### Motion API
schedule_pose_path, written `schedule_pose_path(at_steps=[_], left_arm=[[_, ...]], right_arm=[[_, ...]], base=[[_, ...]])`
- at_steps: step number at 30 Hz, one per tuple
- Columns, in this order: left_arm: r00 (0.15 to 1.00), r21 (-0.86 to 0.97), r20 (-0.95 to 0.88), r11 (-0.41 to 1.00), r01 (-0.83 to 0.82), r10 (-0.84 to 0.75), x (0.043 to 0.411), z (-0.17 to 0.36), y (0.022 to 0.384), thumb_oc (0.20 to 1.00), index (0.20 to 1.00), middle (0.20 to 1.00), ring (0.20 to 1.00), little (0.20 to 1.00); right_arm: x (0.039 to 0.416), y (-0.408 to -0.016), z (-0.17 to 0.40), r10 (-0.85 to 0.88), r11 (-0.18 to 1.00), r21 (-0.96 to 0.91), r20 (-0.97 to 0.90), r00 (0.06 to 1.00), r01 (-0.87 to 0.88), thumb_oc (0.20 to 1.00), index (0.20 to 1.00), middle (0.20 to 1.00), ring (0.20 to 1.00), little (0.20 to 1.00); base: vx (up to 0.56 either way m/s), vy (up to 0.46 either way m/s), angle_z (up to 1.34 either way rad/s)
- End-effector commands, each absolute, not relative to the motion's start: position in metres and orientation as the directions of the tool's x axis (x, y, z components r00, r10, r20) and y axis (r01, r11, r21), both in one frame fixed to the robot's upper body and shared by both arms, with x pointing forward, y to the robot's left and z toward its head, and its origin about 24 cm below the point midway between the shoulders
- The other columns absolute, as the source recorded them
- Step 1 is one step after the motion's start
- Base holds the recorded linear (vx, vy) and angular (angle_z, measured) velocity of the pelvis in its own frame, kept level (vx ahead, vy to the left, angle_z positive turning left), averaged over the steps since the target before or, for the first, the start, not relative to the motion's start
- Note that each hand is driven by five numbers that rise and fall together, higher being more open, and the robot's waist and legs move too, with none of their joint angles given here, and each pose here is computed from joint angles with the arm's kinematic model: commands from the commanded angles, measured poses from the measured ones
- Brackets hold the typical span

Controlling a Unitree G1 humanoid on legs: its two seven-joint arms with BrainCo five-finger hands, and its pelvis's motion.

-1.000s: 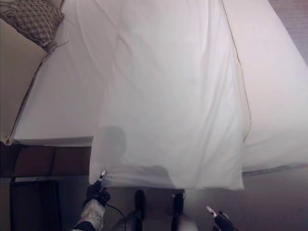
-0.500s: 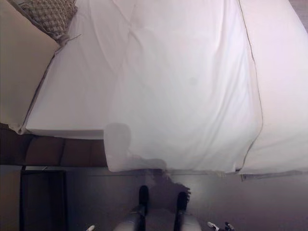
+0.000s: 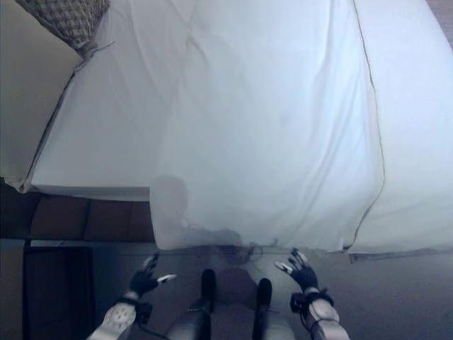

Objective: Make the bed

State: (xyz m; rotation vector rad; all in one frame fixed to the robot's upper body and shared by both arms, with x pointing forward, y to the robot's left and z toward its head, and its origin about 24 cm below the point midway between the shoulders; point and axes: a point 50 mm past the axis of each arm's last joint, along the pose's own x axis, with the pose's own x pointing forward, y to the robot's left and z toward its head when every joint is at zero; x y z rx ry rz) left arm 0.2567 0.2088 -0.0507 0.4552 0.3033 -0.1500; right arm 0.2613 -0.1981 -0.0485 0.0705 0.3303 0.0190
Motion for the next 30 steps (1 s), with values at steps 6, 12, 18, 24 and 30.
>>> schedule_pose_path(at_steps=[6,12,18,24,30], left_arm=[[0.866,0.404,-0.114,0.773,0.489,-0.488,0.306,0.018,0.149,1.0,1.0,1.0,1.0,1.0],[0.725,0.456,-0.014,0.641,0.617,-0.688,0.338,0.08,0.099,1.0,1.0,1.0,1.0,1.0],[0.733,0.485,0.151,0.696,0.529,-0.663,0.36,0.129,0.079,1.0,1.0,1.0,1.0,1.0],[0.821,0.542,0.321,0.802,0.25,-0.473,0.384,0.173,0.091,1.0,1.0,1.0,1.0,1.0],[0.875,0.51,0.418,0.86,-0.005,-0.243,0.408,0.214,0.117,1.0,1.0,1.0,1.0,1.0]], right_arm=[[0.311,-0.175,0.005,0.235,0.972,0.027,-0.15,0.96,-0.233,1.0,1.0,1.0,1.0,1.0],[0.345,-0.143,0.057,0.344,0.937,0.059,-0.004,0.939,-0.343,1.0,1.0,1.0,1.0,1.0],[0.371,-0.139,0.111,0.336,0.94,0.016,0.136,0.932,-0.341,1.0,1.0,1.0,1.0,1.0],[0.389,-0.144,0.172,0.257,0.966,-0.046,0.302,0.918,-0.256,1.0,1.0,1.0,1.0,1.0],[0.409,-0.157,0.232,0.126,0.967,-0.253,0.4,0.908,-0.023,1.0,1.0,1.0,1.0,1.0]], base=[[-0.09,0.025,-0.02],[-0.1,0.015,0.05],[-0.07,0.017,0.0],[-0.03,-0.007,-0.03],[0.0,0.002,-0.07]])
